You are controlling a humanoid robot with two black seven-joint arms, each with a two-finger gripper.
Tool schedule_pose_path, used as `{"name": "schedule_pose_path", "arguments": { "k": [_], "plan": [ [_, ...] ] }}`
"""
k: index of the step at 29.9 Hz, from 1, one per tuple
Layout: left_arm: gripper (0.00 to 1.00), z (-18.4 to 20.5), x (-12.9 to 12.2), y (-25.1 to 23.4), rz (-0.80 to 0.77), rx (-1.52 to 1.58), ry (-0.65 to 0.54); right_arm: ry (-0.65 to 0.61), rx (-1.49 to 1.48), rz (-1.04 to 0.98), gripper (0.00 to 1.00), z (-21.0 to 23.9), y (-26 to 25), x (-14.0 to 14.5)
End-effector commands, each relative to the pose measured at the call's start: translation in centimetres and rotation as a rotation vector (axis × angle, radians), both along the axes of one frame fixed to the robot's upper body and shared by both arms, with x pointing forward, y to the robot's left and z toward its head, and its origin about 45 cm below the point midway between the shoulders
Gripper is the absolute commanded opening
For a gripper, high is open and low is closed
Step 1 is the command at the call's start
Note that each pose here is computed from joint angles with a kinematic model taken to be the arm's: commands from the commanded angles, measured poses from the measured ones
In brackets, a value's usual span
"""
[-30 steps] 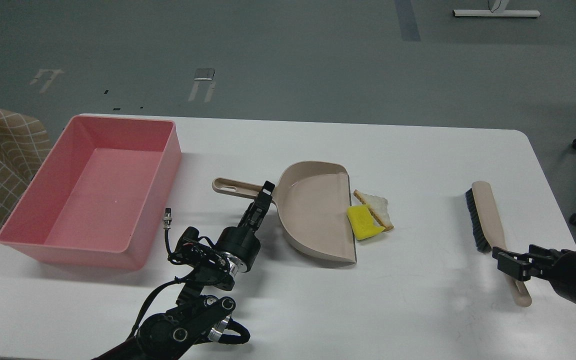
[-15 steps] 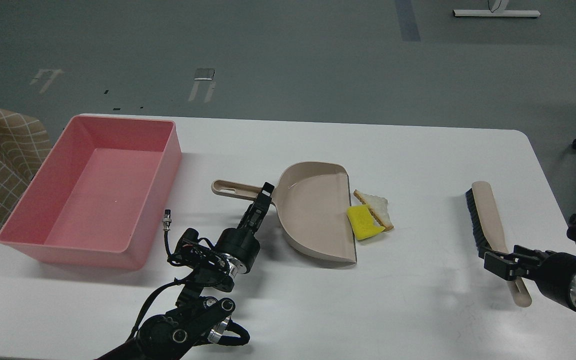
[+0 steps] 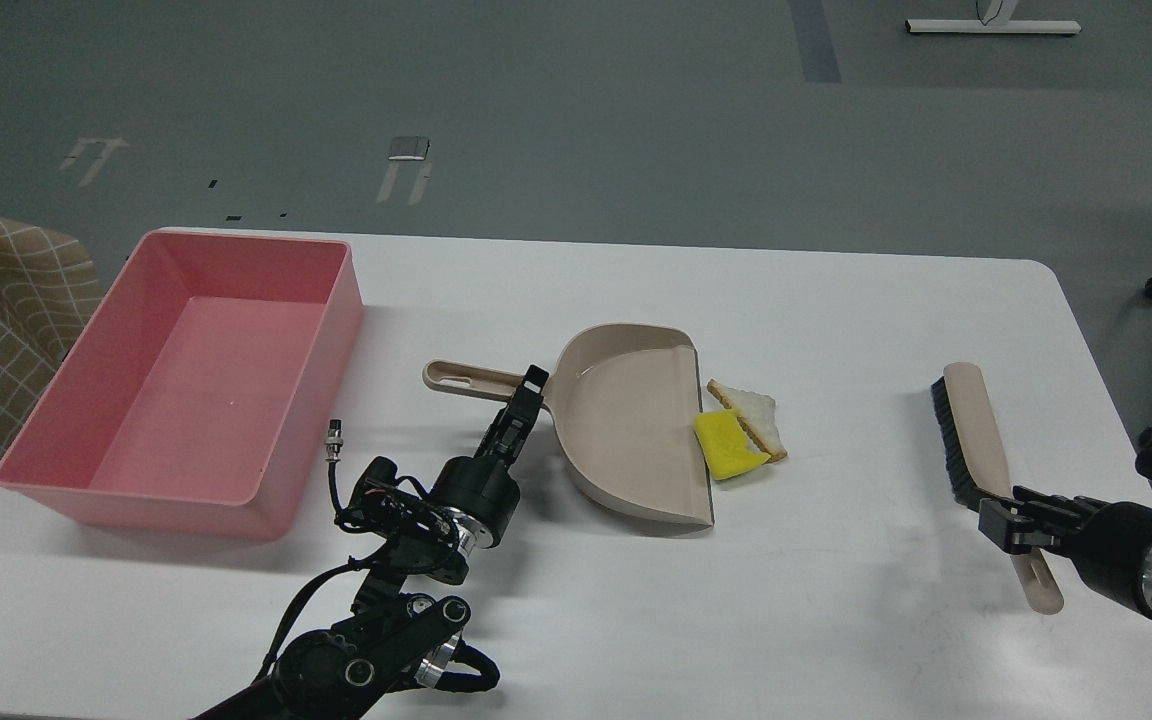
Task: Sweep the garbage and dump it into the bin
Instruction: 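Lower the right gripper and grasp the wooden brush handle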
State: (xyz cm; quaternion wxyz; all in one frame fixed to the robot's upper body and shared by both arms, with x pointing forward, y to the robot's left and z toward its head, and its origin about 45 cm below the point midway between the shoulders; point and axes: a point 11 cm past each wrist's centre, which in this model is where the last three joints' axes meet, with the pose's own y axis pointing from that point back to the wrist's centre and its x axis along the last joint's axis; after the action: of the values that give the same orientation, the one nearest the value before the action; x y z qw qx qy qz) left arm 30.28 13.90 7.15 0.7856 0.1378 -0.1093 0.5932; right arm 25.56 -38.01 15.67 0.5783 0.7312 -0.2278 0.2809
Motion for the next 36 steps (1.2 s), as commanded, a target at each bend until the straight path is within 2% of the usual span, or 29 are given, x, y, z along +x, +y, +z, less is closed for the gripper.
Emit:
{"name": "schedule_pose_path", "arguments": {
  "k": [1,36],
  "plan": [
    [0.29,0.1,0.09,-0.03,-0.001,0.0,-0.003,-0.001,0.001,0.001,0.39,0.02,0.05,0.01],
    [0.29,0.05,0.04,-0.02,0.0,0.0,-0.001,0.008,0.004,-0.002,0.42,-0.26,0.02,-0.23]
  ]
}}
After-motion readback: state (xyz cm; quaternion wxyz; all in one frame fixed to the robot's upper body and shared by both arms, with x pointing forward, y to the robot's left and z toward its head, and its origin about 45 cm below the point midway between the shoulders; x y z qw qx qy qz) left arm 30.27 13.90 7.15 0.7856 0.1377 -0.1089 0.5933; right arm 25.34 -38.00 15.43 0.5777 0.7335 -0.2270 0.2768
